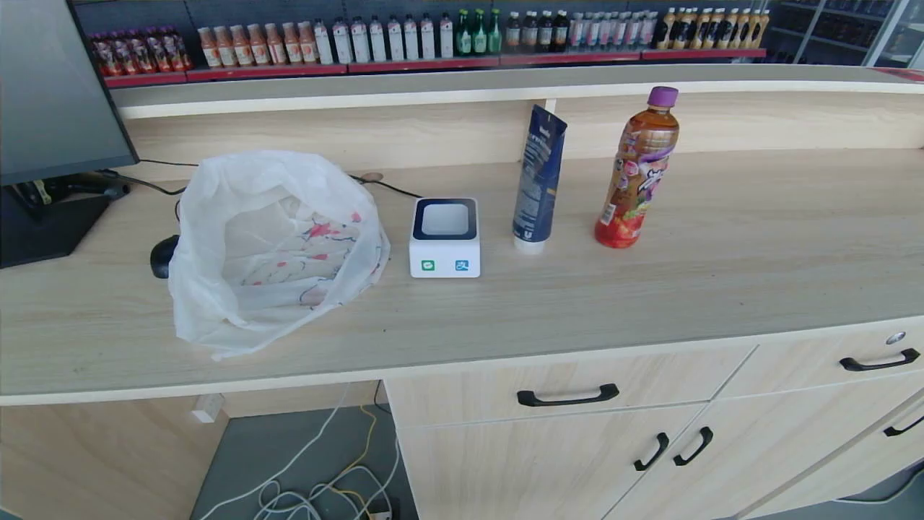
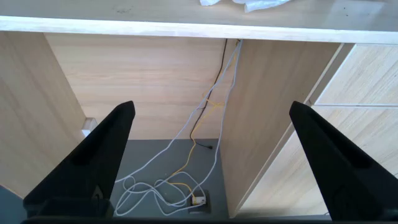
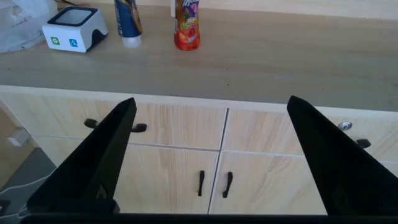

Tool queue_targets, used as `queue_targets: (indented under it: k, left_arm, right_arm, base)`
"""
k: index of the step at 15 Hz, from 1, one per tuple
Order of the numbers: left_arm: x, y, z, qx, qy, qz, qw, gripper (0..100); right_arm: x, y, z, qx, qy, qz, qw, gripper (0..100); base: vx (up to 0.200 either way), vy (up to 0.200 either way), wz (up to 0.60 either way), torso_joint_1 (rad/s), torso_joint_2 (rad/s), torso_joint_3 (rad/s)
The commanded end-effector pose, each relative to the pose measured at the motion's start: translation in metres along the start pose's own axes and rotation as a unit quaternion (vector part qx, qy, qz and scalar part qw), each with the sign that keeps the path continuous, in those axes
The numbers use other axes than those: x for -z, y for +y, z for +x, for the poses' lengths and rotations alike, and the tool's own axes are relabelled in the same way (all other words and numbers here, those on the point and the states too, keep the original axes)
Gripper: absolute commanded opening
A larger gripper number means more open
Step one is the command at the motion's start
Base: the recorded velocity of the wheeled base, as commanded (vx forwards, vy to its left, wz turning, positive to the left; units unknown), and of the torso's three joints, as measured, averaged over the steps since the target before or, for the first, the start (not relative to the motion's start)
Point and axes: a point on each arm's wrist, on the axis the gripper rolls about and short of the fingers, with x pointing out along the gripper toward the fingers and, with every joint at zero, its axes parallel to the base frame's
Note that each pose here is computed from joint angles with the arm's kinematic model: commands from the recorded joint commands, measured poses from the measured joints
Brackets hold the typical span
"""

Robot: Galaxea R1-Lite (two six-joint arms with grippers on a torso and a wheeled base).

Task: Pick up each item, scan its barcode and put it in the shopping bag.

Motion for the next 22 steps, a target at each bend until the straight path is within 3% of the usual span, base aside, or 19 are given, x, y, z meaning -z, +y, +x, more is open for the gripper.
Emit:
queue_targets:
  k: [1,6,12,19,22]
  left_arm:
    - [0.0,0.0,0.0,0.0,0.0,0.0,1.0,100]
    - [0.0,0.0,0.0,0.0,0.0,0.0,1.0,100]
    - [0.0,0.0,0.0,0.0,0.0,0.0,1.0,100]
    - [0.0,0.0,0.0,0.0,0.0,0.0,1.0,100]
    - [0.0,0.0,0.0,0.0,0.001,0.0,1.0,100]
  right_arm:
    - [-0.006,-0.003,0.02,-0.003,0.03,-0.002,1.0,100]
    - [-0.041,-0.01,0.07,-0.019,-0.007,-0.028,0.999,100]
    - [-0.041,-0.007,0.11,-0.056,-0.016,-0.048,0.997,100]
    - [-0.039,0.018,0.143,-0.143,-0.032,-0.049,0.988,100]
    - [-0.045,0.022,0.156,-0.15,-0.039,-0.047,0.987,100]
  base:
    - [0.0,0.0,0.0,0.0,0.0,0.0]
    - [0.0,0.0,0.0,0.0,0.0,0.0]
    - [0.0,0.0,0.0,0.0,0.0,0.0]
    - [0.0,0.0,0.0,0.0,0.0,0.0]
    - [0.0,0.0,0.0,0.0,0.0,0.0]
